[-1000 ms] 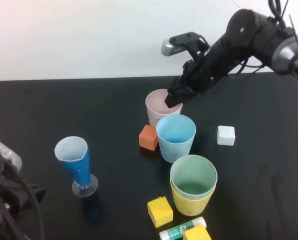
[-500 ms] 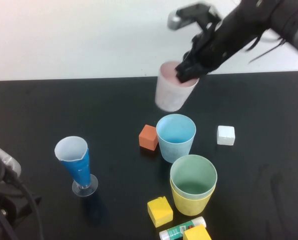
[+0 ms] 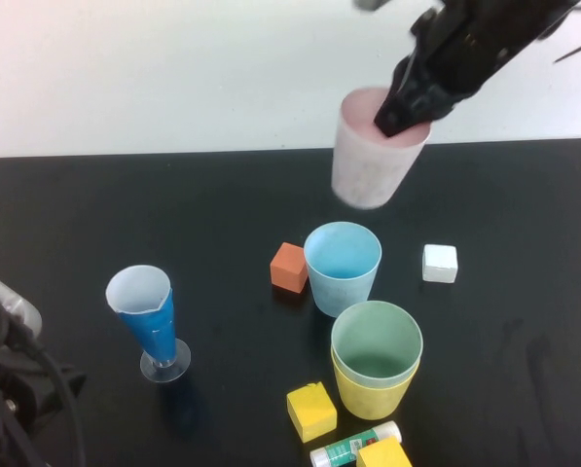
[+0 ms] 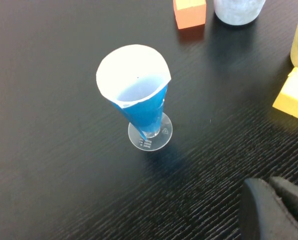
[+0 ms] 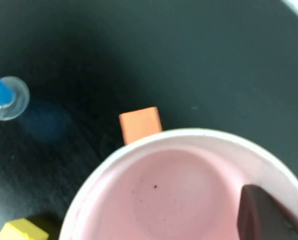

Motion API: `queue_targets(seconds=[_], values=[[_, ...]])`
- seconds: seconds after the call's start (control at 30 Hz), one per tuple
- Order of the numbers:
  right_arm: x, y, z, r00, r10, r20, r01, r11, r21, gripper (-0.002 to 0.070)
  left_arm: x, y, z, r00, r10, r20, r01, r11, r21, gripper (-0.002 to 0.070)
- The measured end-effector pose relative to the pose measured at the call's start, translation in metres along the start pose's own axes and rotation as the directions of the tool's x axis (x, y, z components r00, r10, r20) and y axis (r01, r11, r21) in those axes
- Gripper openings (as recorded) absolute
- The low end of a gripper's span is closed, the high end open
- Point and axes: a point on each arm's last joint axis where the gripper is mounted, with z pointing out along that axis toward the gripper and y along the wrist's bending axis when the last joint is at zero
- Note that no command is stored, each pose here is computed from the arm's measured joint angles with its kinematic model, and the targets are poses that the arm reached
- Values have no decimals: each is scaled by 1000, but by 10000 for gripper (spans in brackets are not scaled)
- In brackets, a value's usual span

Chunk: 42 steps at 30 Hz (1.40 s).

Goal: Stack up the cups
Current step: Place the pink cup on the blue cup, then pick up the blue cup

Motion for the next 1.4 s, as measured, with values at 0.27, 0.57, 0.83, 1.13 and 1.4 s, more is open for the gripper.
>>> queue_targets(seconds=[0.27, 0.57, 0.83, 1.13, 1.4], values=[[4, 10, 59, 994, -27, -104, 19, 997, -79, 37, 0, 0, 0, 1000, 0, 0, 0, 1000, 0, 1], [10, 6, 86, 988, -21, -155, 6, 995, -95, 167, 0, 0, 0, 1000, 0, -2, 0, 1000, 0, 1], [20, -1, 114, 977, -14, -213, -8, 995, -100, 370, 0, 1, 0, 1000, 5, -1, -5, 1000, -6, 1], [36, -8, 152, 955, 47, -291, -81, 991, -105, 215, 0, 1, 0, 1000, 6, -2, -6, 1000, -7, 1], [16, -1, 94, 980, 15, -199, -22, 999, -34, 95, 1, 0, 0, 1000, -4, -7, 4, 1000, 3, 1]])
